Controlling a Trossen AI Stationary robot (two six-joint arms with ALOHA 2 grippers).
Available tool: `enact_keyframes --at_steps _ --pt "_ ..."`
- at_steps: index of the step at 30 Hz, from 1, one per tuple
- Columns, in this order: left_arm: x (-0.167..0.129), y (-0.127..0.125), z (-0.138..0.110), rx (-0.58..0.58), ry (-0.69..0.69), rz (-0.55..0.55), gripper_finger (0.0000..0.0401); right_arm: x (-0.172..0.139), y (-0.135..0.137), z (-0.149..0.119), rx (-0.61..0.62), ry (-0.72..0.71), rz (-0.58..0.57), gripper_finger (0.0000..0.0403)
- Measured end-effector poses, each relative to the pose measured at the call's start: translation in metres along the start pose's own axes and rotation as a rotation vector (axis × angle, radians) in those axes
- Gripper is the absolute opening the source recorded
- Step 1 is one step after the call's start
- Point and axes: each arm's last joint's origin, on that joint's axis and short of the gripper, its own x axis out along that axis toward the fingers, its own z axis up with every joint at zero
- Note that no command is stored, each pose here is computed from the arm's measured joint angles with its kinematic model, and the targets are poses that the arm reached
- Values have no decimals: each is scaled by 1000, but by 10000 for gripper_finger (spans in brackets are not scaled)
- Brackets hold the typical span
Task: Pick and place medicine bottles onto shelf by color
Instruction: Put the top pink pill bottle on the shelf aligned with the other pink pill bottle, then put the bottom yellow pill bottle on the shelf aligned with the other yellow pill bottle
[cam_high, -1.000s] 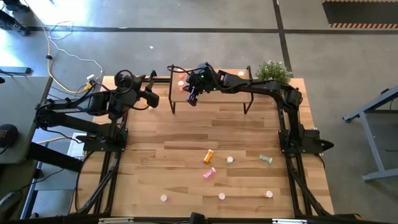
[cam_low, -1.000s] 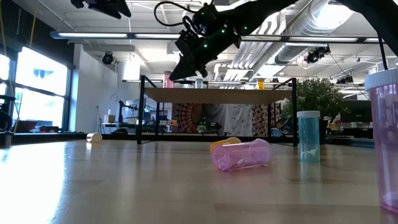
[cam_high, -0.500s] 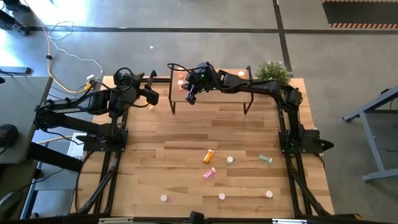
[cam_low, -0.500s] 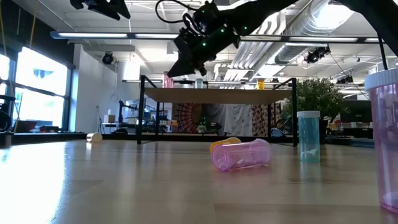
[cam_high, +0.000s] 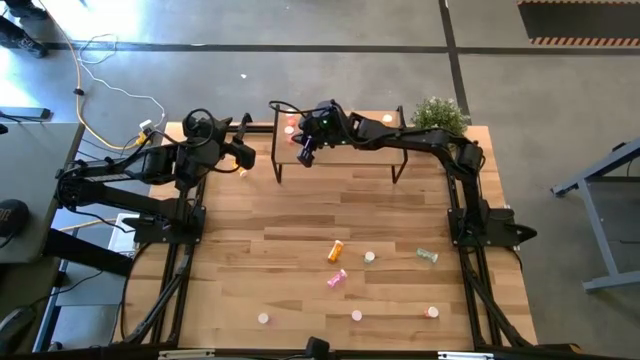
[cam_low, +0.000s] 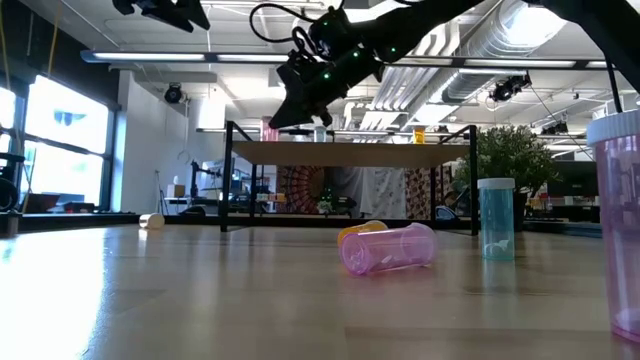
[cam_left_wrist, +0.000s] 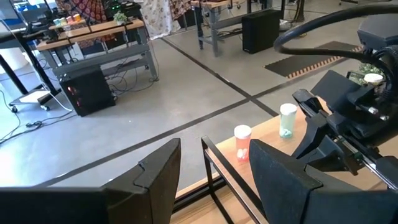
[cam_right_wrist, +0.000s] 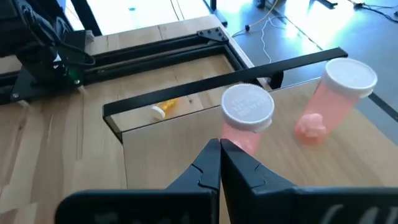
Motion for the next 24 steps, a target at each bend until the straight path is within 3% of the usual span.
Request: enact_keyframes --at_steps 8,18,24 --pt "0 -1 0 8 13 -44 179 -20 0 8 32 33 -11 0" --pt "-2 -9 -3 106 73 -305 179 -77 11 41 158 -28 89 0" --pt "-3 -11 -6 120 117 -418 179 -108 41 49 223 5 130 0"
